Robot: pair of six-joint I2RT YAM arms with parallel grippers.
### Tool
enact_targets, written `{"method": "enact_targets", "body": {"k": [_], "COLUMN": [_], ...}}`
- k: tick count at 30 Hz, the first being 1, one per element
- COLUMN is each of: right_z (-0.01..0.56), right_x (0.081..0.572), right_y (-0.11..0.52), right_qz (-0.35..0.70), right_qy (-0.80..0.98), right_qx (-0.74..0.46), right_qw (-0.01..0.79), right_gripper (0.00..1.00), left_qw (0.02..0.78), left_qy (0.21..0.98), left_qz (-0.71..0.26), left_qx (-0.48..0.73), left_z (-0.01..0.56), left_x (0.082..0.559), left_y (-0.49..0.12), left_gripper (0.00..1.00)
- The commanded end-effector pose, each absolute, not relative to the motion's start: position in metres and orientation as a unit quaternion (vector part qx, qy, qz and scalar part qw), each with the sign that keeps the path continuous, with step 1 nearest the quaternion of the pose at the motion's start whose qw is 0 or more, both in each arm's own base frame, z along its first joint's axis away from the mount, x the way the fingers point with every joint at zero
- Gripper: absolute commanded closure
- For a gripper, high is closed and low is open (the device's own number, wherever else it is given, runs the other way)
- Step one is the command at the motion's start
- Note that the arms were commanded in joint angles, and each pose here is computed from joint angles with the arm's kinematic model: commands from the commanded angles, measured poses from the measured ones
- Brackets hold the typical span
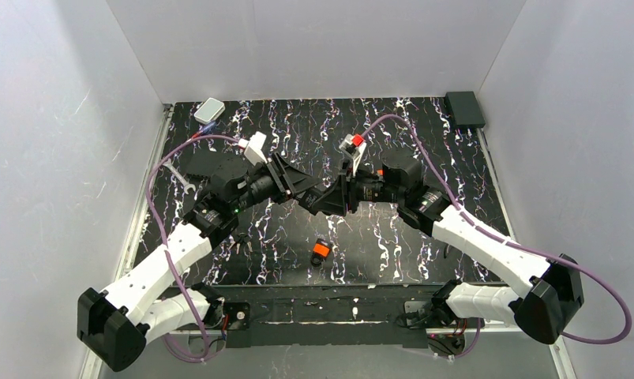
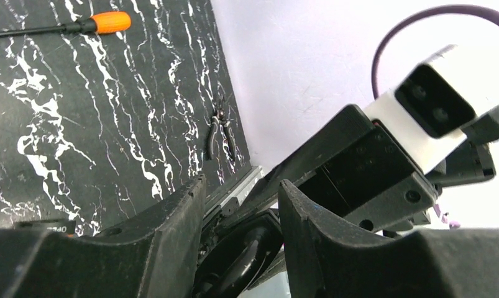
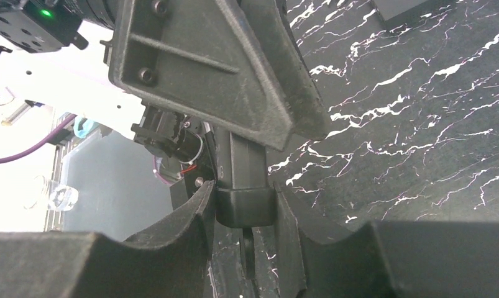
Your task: Unlock with the key
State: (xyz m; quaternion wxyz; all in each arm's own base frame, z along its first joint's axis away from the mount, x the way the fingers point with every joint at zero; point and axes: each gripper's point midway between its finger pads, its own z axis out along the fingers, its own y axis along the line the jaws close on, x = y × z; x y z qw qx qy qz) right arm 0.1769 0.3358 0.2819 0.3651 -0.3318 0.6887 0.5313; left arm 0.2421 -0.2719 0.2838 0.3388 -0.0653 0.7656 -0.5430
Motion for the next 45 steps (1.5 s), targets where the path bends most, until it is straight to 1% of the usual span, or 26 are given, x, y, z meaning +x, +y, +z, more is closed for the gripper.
{"method": "enact_targets", "body": {"k": [1,10,17,19,21,24,28,29,32,35,38,39,42,43,44,45], "right_z": [0.316,0.320,0.309,0.303,0.299,0.295,0.293,0.295,0.305,0.318,0.331,0.334,0.340,0.342,0.343,0.348], "right_x": [0.176,0.176,0.178,0.181,0.183,0.190,0.200,0.202,0.209,0.216,0.228,0.231,0.241,0.245,0.247,0.247], "right_y": [0.339,0.342,0.353,0.355,0.355,0.352,0.346,0.345,0.341,0.336,0.330,0.329,0.328,0.328,0.327,0.325], "right_qz": [0.533,0.519,0.494,0.485,0.480,0.468,0.457,0.458,0.462,0.467,0.460,0.457,0.448,0.444,0.439,0.440], "right_qy": [0.636,0.632,0.644,0.653,0.660,0.676,0.697,0.699,0.706,0.710,0.721,0.724,0.732,0.735,0.742,0.738], "right_qx": [-0.360,-0.369,-0.385,-0.381,-0.373,-0.354,-0.312,-0.298,-0.253,-0.209,-0.163,-0.153,-0.125,-0.117,-0.109,-0.106], "right_qw": [0.426,0.441,0.441,0.440,0.440,0.446,0.457,0.460,0.473,0.484,0.492,0.494,0.498,0.499,0.496,0.500], "right_gripper": [0.99,0.99,0.99,0.99,0.99,0.99,0.99,0.99,0.99,0.99,0.99,0.99,0.99,0.99,0.99,0.99], "left_qw": [0.345,0.290,0.256,0.259,0.272,0.298,0.340,0.351,0.395,0.448,0.527,0.557,0.636,0.649,0.659,0.673], "left_qy": [0.815,0.861,0.869,0.867,0.866,0.864,0.852,0.848,0.837,0.821,0.777,0.761,0.715,0.697,0.664,0.640], "left_qz": [-0.436,-0.347,-0.347,-0.354,-0.357,-0.354,-0.361,-0.366,-0.364,-0.348,-0.344,-0.331,-0.248,-0.224,-0.200,-0.181], "left_qx": [-0.165,-0.233,-0.242,-0.236,-0.222,-0.199,-0.166,-0.152,-0.102,-0.057,0.005,0.037,0.152,0.210,0.291,0.324], "left_z": [0.244,0.197,0.179,0.179,0.181,0.184,0.191,0.194,0.204,0.213,0.225,0.228,0.234,0.234,0.231,0.228], "left_x": [0.270,0.269,0.271,0.272,0.273,0.275,0.272,0.271,0.266,0.264,0.263,0.262,0.262,0.259,0.251,0.249], "left_y": [-0.241,-0.225,-0.234,-0.237,-0.235,-0.224,-0.207,-0.204,-0.197,-0.187,-0.185,-0.186,-0.192,-0.202,-0.220,-0.227], "left_gripper": [0.58,0.57,0.57,0.53,0.47,0.36,0.26,0.25,0.25,0.28,0.28,0.28,0.26,0.27,0.32,0.34]}}
